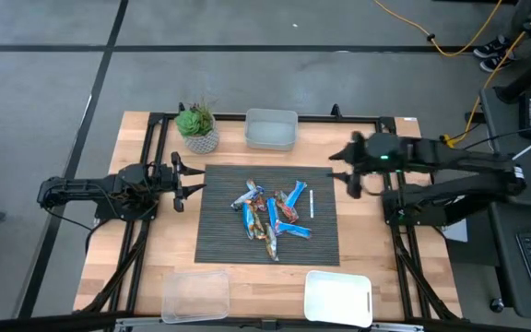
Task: Pick and place Granola Bars by type
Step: Put the red granola bar into the gray bin
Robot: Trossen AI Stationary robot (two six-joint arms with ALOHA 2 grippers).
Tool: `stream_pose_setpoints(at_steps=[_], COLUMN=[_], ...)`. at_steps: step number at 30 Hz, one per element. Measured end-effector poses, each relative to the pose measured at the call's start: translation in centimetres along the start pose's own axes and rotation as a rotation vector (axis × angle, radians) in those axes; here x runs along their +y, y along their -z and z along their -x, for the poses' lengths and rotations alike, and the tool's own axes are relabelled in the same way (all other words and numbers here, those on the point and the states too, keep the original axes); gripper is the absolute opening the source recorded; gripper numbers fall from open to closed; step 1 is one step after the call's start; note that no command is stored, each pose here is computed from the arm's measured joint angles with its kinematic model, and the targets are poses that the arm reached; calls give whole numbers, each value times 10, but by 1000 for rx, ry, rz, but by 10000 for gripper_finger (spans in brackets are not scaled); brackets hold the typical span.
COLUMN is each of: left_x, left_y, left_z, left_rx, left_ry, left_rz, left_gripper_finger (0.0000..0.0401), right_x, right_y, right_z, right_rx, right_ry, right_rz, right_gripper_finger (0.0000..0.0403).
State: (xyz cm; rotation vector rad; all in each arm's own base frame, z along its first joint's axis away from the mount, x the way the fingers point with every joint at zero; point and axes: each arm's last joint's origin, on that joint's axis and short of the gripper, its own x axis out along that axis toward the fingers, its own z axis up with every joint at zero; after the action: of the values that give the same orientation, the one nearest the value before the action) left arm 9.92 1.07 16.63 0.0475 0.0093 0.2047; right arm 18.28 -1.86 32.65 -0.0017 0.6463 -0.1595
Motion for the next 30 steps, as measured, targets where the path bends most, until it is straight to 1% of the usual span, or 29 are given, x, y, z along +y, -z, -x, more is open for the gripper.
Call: stream_pose_setpoints(at_steps=[4,8,13,16,19,23,26,30], left_x=[0,0,0,0,0,0,0,0], left_y=[0,0,0,0,0,0,0,0], left_z=[0,0,0,0,0,0,0,0], left_rx=[0,0,0,0,0,0,0,0], left_ry=[0,0,0,0,0,0,0,0], left_rz=[0,0,0,0,0,0,0,0], left_gripper_finger=[187,190,191,189,191,192,189,190], right_x=[2,3,3,3,4,3,0,-5], right_y=[1,7,15,19,19,21,24,37], right_z=[-37,-69,-97,-110,-124,-149,-169,-194], right_rx=[127,235,330,370,404,455,479,524], right_ry=[-82,-115,-144,-168,-192,-215,-219,-222], right_rz=[73,203,324,401,464,518,532,517], right_gripper_finger=[257,282,327,345,348,348,347,336])
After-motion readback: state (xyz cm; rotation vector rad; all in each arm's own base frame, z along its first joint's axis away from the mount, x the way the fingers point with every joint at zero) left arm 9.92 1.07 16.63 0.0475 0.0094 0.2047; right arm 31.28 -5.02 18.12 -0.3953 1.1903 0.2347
